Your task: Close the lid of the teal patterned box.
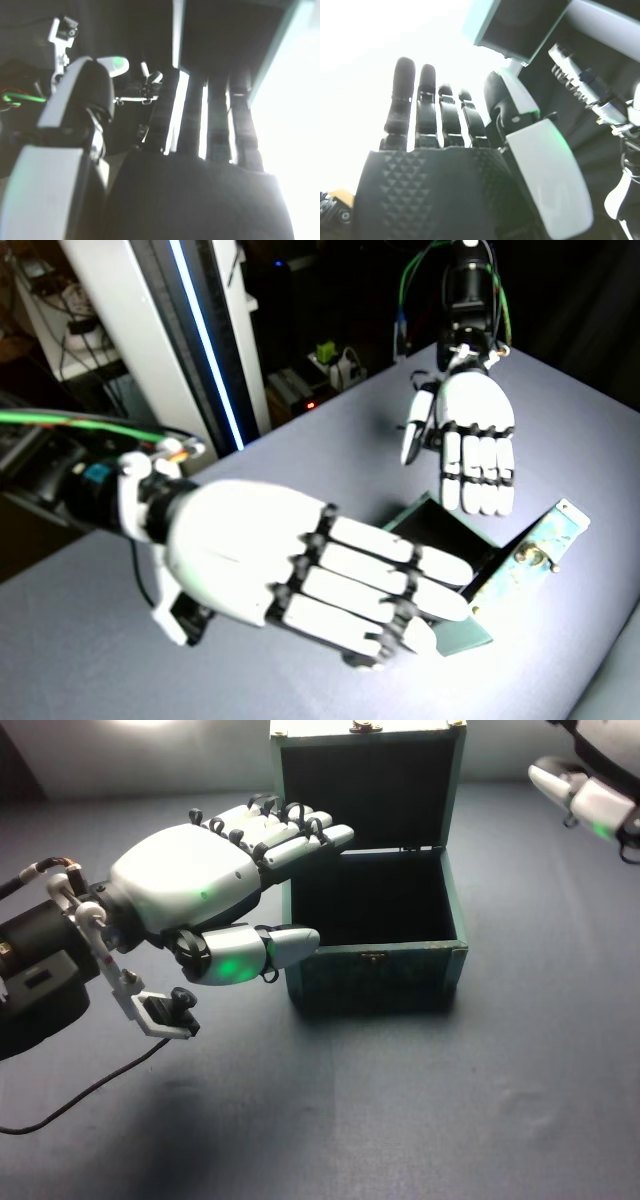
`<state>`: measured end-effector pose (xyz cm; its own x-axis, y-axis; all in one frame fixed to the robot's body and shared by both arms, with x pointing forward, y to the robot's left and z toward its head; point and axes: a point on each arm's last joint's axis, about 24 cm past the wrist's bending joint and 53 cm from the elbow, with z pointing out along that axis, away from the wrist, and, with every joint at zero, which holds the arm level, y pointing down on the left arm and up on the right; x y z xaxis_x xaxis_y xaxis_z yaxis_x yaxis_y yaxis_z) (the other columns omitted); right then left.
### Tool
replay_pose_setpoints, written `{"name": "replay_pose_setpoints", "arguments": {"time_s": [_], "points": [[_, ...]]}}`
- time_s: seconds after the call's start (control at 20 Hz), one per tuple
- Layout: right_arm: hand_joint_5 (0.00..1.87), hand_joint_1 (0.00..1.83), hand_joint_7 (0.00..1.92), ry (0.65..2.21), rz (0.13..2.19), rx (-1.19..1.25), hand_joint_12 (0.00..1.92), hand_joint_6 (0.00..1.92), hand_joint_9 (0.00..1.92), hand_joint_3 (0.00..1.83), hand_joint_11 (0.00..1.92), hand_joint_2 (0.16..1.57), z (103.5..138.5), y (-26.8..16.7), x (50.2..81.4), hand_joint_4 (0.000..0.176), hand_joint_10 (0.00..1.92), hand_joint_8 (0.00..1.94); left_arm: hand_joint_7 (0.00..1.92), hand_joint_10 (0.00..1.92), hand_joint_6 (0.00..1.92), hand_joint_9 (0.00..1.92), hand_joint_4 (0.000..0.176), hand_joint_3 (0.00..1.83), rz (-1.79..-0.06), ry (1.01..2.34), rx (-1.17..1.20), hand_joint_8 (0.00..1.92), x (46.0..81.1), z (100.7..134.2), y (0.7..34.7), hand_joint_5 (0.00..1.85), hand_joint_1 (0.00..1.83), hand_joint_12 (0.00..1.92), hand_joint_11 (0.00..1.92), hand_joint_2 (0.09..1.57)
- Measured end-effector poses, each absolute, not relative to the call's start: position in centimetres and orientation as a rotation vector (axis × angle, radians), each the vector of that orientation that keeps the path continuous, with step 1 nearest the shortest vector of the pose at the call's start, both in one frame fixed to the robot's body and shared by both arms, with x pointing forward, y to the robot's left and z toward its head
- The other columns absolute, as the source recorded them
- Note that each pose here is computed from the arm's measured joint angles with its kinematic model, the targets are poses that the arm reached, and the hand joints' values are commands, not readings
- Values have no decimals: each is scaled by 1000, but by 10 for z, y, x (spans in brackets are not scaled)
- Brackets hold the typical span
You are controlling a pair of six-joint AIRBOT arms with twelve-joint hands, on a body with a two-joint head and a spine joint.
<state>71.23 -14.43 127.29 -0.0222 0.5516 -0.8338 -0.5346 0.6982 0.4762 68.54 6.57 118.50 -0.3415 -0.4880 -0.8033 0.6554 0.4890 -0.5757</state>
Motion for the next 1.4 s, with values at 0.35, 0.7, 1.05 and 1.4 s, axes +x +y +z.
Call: {"name": "replay_pose_setpoints", "arguments": {"time_s": [0.35,0.7,1.05,1.4], "points": [[0,312,0,1344,854,35,1918,0,0,8,0,1551,1284,-139,739,0,0,0,33,10,17,41,28,0,-1177,1542,144,0,694,1180,56,61,112,764,0,1427],[1,195,175,1429,882,6,1687,0,207,0,0,1463,1269,-97,758,0,305,15,62,7,19,40,0,4,-1180,1548,149,4,694,1178,52,86,173,583,0,1465],[94,165,165,1483,862,64,1657,14,3,0,0,1413,1256,-107,776,0,621,38,57,9,16,49,0,4,-1178,1545,149,4,695,1179,52,87,73,674,0,1475],[2,243,145,1498,872,67,1921,684,122,1,41,1441,1253,-103,776,0,1452,922,79,13,18,65,0,0,-1180,1546,146,3,696,1179,52,112,171,692,0,1469]]}}
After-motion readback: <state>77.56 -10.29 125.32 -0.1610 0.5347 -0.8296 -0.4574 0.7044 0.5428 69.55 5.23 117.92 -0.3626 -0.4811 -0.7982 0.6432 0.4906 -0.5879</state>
